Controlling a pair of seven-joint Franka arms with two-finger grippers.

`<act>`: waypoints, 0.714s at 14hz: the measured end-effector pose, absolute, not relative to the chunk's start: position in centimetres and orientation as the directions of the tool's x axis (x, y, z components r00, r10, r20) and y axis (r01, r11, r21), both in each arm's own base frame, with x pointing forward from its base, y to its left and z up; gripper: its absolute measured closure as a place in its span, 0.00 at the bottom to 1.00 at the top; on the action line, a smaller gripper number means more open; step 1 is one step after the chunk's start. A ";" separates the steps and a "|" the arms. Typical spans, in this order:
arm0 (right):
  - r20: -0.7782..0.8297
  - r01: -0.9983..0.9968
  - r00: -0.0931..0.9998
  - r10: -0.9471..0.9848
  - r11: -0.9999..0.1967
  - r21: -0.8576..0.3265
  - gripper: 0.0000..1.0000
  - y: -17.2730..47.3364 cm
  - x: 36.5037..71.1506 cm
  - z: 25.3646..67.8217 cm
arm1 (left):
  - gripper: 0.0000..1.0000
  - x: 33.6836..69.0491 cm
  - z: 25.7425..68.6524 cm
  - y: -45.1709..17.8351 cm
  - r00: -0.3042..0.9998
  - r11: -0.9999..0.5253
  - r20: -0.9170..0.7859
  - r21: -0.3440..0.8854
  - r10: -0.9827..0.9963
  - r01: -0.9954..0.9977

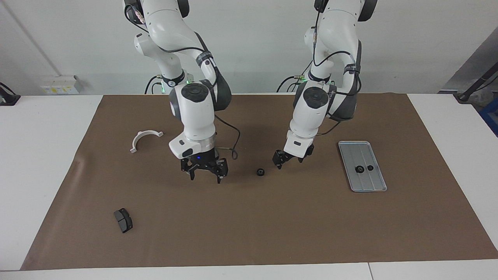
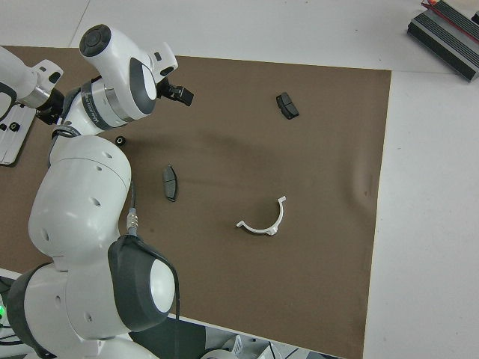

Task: Pick bearing gear from pile to tray
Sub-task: 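Carry the third bearing to center with the right gripper and release it, then grasp the third bearing with the left gripper while the right gripper returns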

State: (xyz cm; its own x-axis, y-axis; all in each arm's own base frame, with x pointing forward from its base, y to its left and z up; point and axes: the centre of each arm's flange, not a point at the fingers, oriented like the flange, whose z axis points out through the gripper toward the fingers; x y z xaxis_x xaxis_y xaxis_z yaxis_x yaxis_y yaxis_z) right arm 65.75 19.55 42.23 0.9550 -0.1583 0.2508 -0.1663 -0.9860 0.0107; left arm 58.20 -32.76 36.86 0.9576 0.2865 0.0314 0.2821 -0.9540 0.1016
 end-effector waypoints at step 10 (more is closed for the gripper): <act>0.136 -0.138 0.982 -0.135 -0.990 0.012 0.00 6.1 63.5 51.1 | 0.05 58.2 33.8 -39.3 0.957 -0.953 -0.012 0.077 0.291 0.291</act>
